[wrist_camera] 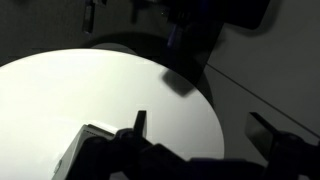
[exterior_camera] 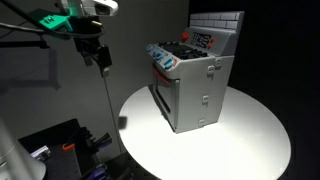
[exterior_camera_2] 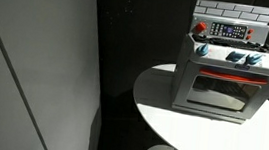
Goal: Press the top and bottom buttons on the right side of the stove
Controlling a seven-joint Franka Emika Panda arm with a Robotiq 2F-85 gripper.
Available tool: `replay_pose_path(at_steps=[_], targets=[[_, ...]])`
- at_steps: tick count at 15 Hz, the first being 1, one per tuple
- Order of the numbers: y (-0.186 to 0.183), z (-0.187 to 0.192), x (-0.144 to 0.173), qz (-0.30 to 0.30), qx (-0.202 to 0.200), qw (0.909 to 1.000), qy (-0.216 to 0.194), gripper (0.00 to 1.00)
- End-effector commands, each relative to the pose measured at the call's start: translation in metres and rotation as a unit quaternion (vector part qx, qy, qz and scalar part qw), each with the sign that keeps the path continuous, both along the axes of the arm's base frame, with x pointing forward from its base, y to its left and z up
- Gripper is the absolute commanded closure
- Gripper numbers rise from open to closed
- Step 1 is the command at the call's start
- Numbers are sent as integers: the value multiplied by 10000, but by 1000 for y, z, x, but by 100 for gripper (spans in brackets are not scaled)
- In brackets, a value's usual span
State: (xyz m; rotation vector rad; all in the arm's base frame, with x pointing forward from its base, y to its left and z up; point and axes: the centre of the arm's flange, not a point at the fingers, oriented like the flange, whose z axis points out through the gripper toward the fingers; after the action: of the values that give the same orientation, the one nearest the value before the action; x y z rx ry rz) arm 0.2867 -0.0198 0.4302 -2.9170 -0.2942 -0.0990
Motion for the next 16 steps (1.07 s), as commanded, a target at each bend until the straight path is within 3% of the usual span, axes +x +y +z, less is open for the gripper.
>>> replay_pose_path(at_steps=[1, 16], targets=[[-3, 12, 6, -103, 12, 9999, -107, 0], [-43, 67, 58, -922, -210, 9949, -362, 0]])
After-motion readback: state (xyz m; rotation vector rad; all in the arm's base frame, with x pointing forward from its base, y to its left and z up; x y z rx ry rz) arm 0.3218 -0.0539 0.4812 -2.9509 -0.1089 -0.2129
